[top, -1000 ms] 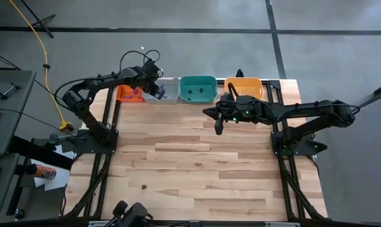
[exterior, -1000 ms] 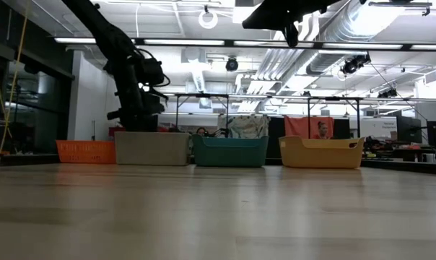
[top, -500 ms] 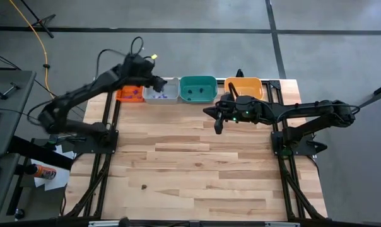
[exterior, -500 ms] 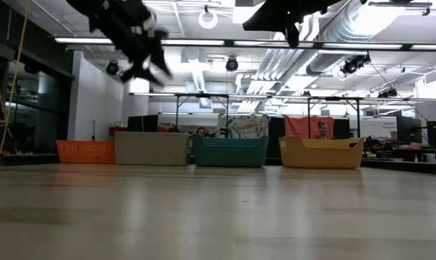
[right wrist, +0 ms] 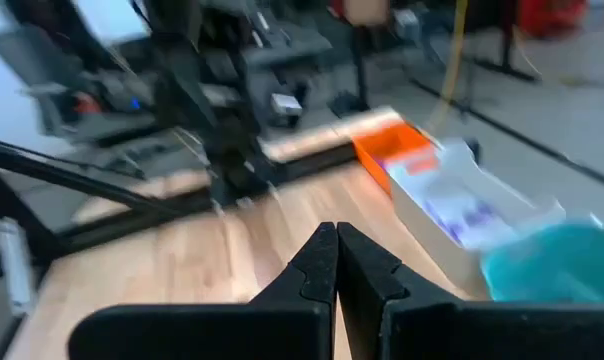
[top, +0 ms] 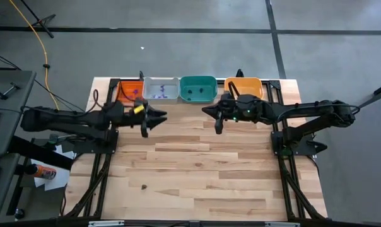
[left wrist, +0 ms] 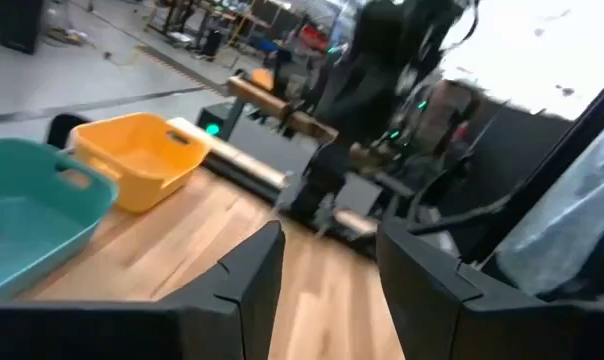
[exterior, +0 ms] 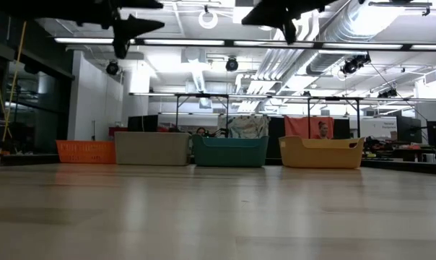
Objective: Sort Halloween decoration
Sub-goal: Put the black skull into the green bin
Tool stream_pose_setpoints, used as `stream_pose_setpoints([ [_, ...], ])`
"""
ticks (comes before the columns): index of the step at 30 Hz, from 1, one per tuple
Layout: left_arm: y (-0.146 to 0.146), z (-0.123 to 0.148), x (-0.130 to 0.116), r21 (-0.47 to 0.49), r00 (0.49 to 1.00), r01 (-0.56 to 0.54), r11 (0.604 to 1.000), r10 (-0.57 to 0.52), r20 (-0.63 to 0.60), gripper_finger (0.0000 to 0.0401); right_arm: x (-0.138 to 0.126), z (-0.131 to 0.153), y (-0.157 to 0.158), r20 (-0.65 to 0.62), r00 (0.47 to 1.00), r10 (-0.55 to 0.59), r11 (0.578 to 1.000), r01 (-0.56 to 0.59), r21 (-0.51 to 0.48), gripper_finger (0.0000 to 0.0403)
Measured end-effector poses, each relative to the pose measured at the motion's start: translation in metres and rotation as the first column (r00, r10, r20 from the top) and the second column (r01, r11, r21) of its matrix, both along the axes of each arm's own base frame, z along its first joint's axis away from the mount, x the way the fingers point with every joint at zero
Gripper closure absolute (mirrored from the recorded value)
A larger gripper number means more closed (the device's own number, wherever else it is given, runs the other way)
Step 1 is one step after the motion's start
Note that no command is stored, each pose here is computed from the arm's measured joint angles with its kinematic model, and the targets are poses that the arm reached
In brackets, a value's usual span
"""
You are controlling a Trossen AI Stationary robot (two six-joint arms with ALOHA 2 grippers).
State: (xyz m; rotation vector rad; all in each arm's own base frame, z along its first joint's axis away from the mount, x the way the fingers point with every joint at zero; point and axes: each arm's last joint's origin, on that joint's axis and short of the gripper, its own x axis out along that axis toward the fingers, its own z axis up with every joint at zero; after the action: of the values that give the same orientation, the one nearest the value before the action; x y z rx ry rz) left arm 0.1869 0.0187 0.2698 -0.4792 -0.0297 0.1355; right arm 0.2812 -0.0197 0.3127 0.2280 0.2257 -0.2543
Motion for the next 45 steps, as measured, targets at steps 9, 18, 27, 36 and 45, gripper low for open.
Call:
stream_pose_setpoints([
  [9,-0.018,0.008,0.000,0.355,0.999,-0.036,0.934,0.042,-0.010,0.0263,0.003,0.013,0.000,0.121,0.990,0.075,0.995,-0.066,-0.080,0.0401],
  [18,-0.016,0.015,0.000,0.500,0.993,-0.091,0.861,0.115,-0.016,0.0270,0.003,0.016,0.000,0.161,0.985,0.065,0.997,-0.058,-0.046,0.0401],
  [27,-0.016,0.015,0.000,0.490,0.992,-0.100,0.866,0.124,-0.016,0.0270,0.003,0.014,0.000,0.138,0.988,0.068,0.997,-0.061,-0.054,0.0387],
  [36,-0.015,0.015,0.000,0.476,0.992,-0.107,0.873,0.129,-0.014,0.0270,0.000,0.001,0.002,-0.002,0.998,0.056,0.998,-0.056,-0.031,0.0260],
  [45,-0.015,0.014,0.000,0.462,0.991,-0.113,0.880,0.135,-0.015,0.0270,-0.011,0.003,0.002,-0.062,0.996,0.060,0.997,-0.064,-0.050,0.0176],
])
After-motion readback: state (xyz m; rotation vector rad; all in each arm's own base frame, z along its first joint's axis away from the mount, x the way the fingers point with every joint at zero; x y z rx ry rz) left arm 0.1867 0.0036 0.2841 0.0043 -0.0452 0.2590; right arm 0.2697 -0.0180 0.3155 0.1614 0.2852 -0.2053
